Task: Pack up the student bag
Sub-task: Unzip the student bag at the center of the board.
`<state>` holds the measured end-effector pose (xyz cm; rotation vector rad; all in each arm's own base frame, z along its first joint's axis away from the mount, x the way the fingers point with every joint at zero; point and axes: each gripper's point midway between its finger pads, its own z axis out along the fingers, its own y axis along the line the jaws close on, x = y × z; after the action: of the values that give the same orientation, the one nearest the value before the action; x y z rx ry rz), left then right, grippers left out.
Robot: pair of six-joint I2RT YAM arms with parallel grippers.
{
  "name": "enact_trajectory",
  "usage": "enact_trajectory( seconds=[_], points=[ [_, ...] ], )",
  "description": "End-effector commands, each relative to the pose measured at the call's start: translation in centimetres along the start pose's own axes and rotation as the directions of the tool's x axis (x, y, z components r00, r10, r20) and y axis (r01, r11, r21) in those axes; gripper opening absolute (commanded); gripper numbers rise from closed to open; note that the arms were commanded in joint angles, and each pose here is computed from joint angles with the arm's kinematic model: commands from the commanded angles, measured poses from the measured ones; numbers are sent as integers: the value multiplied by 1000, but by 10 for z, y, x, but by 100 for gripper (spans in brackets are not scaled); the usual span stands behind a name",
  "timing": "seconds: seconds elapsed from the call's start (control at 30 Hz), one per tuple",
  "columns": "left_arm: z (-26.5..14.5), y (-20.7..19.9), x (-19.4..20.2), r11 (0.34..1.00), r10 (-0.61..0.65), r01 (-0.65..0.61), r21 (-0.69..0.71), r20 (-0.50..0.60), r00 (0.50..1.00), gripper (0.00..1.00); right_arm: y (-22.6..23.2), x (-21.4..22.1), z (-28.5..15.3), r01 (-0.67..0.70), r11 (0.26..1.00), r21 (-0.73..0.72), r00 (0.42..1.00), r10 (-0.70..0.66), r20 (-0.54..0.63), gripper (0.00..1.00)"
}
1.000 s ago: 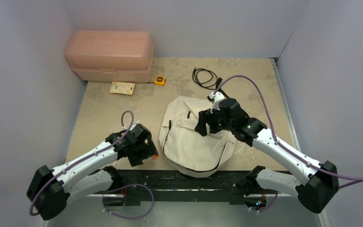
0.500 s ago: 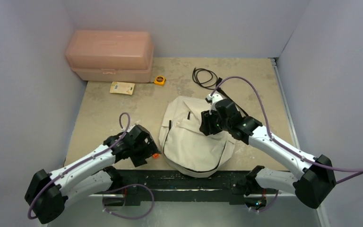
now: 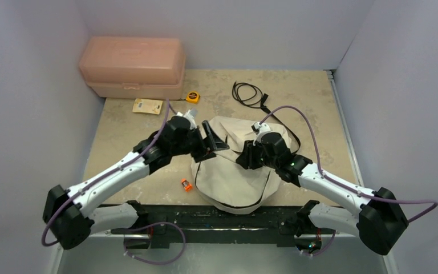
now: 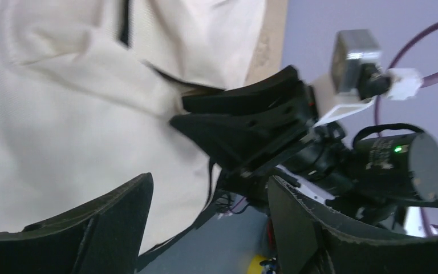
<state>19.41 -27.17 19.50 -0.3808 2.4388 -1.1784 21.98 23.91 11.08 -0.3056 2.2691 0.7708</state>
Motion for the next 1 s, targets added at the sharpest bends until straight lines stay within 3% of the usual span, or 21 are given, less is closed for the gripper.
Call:
enact_trajectory(
  seconds=[0.0, 0.13, 0.27, 0.4, 0.5, 0.6, 0.8, 0.97],
  points=[
    [29, -72, -9, 970, 110, -99, 221, -37, 993, 69, -9, 16, 0, -26, 998, 53, 998, 29, -48, 37],
    [72, -60, -19, 988, 96, -89, 129, -48, 994, 55, -6, -7, -19, 37, 995, 87, 999, -36, -20, 39],
    [102, -26, -29, 992, 124, -125, -19, -19, 992, 35, -9, -25, -34, 106, 983, 147, 994, -103, -30, 41],
    [122, -3, -24, 988, 127, -132, -85, -58, 990, 17, -2, -44, -47, 140, 976, 165, 990, -135, -42, 43],
    [124, 8, -18, 989, 112, -118, -94, -66, 992, 15, -2, -62, -58, 197, 959, 203, 980, -194, -39, 50],
    [123, 20, -14, 988, 99, -106, -113, -72, 993, 15, -19, -70, -64, 308, 905, 292, 951, -287, -115, 51],
    [124, 27, -8, 988, 89, -98, -117, -85, 992, 15, -31, -46, -56, 569, 746, 346, 820, -482, -310, 51],
    [121, 28, -8, 989, 85, -94, -112, -77, 993, 15, -33, -33, -43, 666, 652, 363, 744, -540, -395, 50]
  ],
)
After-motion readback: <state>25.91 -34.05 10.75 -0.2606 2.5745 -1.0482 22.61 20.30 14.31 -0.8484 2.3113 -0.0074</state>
